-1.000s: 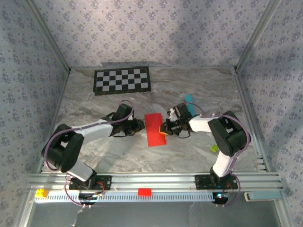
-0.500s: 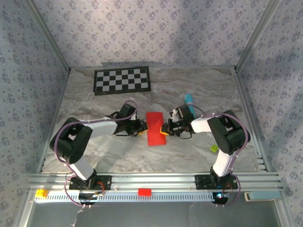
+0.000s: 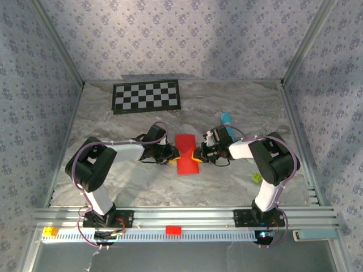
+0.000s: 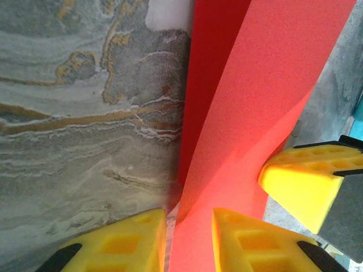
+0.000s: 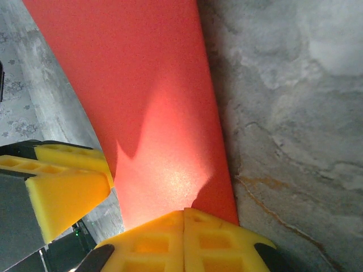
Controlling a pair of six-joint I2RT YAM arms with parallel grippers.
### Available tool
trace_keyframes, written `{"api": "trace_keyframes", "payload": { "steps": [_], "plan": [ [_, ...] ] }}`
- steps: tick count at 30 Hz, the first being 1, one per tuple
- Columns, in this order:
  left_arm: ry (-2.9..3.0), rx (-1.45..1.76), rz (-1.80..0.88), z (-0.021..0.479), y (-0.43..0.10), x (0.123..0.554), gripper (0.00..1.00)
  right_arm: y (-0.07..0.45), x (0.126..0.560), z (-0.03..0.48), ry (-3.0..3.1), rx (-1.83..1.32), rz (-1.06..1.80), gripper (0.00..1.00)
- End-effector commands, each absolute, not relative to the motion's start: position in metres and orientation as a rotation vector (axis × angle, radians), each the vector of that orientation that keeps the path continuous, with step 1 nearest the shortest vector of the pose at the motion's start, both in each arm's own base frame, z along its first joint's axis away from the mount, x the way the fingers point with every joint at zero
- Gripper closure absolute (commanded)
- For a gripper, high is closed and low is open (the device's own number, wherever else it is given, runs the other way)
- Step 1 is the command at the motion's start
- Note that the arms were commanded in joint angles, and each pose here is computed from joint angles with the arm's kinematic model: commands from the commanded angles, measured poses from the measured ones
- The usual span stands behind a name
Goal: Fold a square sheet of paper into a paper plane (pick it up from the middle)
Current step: Third fold the triangle at the center of the table.
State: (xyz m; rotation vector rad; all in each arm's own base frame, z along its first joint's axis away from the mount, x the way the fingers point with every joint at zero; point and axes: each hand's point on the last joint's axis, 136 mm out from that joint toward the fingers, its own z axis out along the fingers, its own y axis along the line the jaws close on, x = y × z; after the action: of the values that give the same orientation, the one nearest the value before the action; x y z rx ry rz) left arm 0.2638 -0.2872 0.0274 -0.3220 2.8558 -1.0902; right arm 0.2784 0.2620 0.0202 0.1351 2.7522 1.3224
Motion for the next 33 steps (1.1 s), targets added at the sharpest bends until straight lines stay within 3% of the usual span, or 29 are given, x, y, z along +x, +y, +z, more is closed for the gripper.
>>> {"api": "trace_keyframes", "payload": {
  "steps": [1,12,27,33],
  "plan": [
    [2.837,-0.287,-1.157,0.036,-0.3,0.267,0.75,0.247,0.27,-0.009,2.849,0.239,1.198,0.93],
    [2.815,-0.314,-1.17,0.04,-0.301,0.27,0.86,0.249,0.274,-0.003,2.831,0.227,1.213,0.92],
    [2.753,-0.296,-1.255,0.049,-0.304,0.271,0.74,0.25,0.276,-0.001,2.829,0.223,1.209,0.9],
    [2.758,-0.316,-1.24,0.048,-0.3,0.269,0.8,0.25,0.276,0.001,2.824,0.218,1.211,0.9]
  ]
}}
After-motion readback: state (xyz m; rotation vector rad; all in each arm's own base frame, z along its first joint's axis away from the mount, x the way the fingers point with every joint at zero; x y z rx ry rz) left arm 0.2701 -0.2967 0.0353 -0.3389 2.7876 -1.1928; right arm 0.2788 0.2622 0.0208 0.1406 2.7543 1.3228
